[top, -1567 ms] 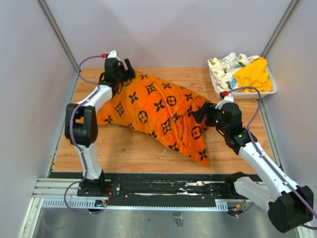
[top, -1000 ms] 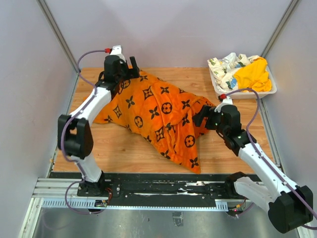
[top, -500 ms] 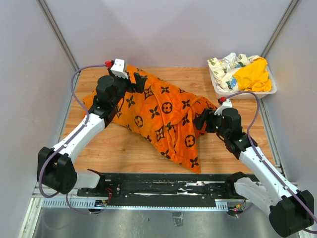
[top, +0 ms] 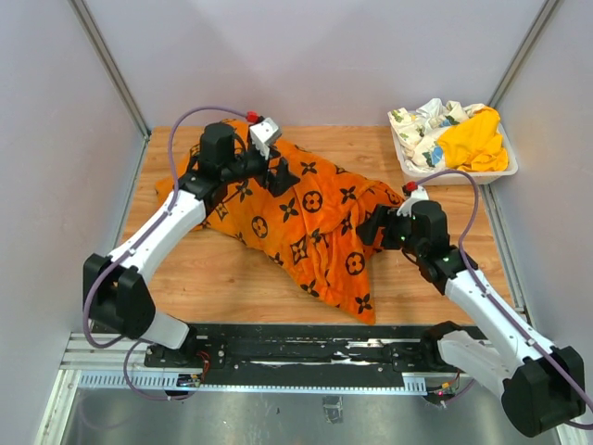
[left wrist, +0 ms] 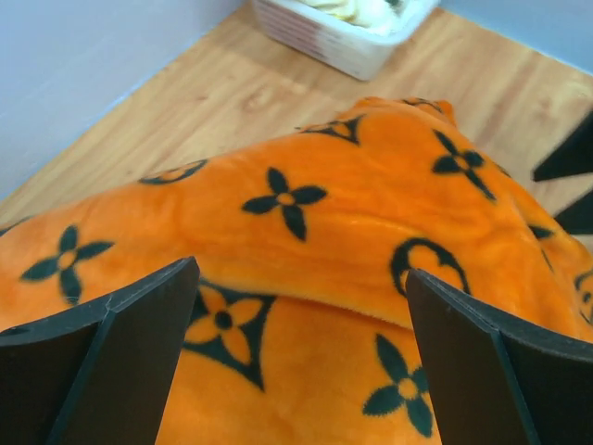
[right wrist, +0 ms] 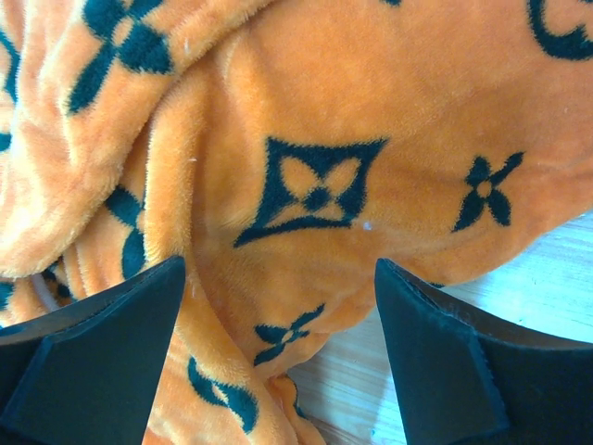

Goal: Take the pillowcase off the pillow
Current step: Adjust the pillow at the center of the board.

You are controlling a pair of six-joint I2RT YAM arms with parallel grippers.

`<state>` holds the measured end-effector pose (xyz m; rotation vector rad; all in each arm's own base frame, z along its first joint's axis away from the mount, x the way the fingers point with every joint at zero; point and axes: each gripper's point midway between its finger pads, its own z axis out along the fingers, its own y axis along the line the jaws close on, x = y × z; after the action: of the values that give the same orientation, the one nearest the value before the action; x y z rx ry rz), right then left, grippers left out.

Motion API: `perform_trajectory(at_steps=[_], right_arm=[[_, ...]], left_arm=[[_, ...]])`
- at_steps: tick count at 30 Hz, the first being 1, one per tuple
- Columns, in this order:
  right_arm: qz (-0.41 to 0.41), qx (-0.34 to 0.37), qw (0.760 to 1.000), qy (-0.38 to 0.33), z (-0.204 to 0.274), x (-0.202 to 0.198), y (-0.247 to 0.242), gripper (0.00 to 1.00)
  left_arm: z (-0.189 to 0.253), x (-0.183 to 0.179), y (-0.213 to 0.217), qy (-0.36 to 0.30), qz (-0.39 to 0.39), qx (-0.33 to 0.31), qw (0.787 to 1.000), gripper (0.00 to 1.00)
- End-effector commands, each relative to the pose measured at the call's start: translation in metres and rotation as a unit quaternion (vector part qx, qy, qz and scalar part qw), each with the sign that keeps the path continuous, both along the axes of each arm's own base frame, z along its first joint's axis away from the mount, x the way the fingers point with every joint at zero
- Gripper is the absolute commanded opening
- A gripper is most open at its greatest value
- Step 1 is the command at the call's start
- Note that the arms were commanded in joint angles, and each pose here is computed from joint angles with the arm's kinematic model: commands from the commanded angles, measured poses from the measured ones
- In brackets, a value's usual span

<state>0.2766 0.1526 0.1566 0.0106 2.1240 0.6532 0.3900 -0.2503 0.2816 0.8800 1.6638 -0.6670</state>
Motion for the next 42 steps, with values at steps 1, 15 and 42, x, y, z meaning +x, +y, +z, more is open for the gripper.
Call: perform_trajectory(at_steps=[1,15,42], right_arm=[[0.020,0.016,0.999,-0.027,0.023,-0.004,0.008,0.86],[0.042,0.057,0.996,-0.048,0.056,-0.034,0.010,0.89],[0.097,-0.015,0.995,0.018,0.010,-0.029,0.017,0.45]], left_arm=[[0.049,0.039,0.046,-0.077,0.195,-0.066,0.975,0.99],[0.001,0.181,0.183,-0.086,0.563,-0.069,0.819,0.98],[-0.012,-0.089,-0.071,-0.050,0.137,-0.019,0.989,0.98]])
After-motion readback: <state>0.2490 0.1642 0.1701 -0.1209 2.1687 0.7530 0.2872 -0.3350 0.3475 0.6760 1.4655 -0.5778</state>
